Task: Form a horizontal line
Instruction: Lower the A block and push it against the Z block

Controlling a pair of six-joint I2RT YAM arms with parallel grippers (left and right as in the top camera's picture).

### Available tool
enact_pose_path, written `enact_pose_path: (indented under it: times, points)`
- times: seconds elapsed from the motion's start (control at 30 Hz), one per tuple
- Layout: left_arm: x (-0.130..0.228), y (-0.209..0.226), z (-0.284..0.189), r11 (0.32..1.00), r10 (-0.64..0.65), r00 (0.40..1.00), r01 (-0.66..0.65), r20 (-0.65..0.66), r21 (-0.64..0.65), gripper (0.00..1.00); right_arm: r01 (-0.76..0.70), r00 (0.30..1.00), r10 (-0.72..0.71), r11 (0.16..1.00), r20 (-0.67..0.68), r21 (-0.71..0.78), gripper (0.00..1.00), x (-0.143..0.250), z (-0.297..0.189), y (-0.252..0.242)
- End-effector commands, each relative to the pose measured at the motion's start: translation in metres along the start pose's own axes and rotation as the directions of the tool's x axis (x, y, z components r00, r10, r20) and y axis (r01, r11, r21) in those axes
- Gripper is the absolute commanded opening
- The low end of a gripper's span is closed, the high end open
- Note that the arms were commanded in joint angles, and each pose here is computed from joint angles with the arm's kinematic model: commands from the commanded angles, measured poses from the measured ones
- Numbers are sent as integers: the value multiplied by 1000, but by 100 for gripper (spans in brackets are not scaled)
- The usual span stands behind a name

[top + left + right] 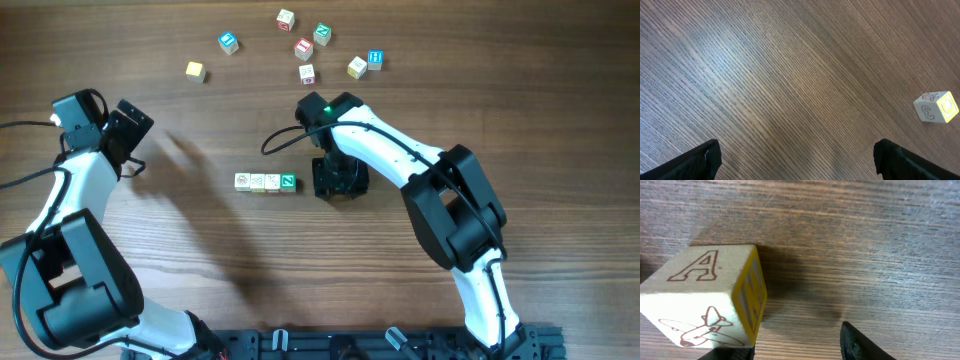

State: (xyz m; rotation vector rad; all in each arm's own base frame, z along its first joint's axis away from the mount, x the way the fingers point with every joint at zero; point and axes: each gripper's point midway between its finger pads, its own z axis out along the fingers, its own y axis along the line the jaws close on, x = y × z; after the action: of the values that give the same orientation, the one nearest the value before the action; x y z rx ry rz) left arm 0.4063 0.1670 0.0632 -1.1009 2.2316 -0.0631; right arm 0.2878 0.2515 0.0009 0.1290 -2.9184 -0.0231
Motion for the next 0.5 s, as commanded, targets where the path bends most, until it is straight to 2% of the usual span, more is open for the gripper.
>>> enact_pose_path:
  times: [0.0, 0.07, 0.3, 0.47]
  points:
    - [-4, 1, 1, 1000, -1, 1000, 2, 8, -6, 100, 53, 996, -52, 999, -67, 14, 55, 11, 9, -6]
    - [-4, 1, 1, 1000, -1, 1000, 2, 8, -6, 100, 87, 992, -81, 995, -101, 53, 65, 18, 8, -18]
    - [-4, 1, 1, 1000, -1, 1000, 2, 8, -6, 100, 26, 997, -20, 997, -76, 69, 65, 1, 5, -41]
    - [-4, 1, 1, 1000, -1, 1000, 2, 8, -6, 100, -24, 999, 24, 1000, -34, 14, 59, -19, 3, -50]
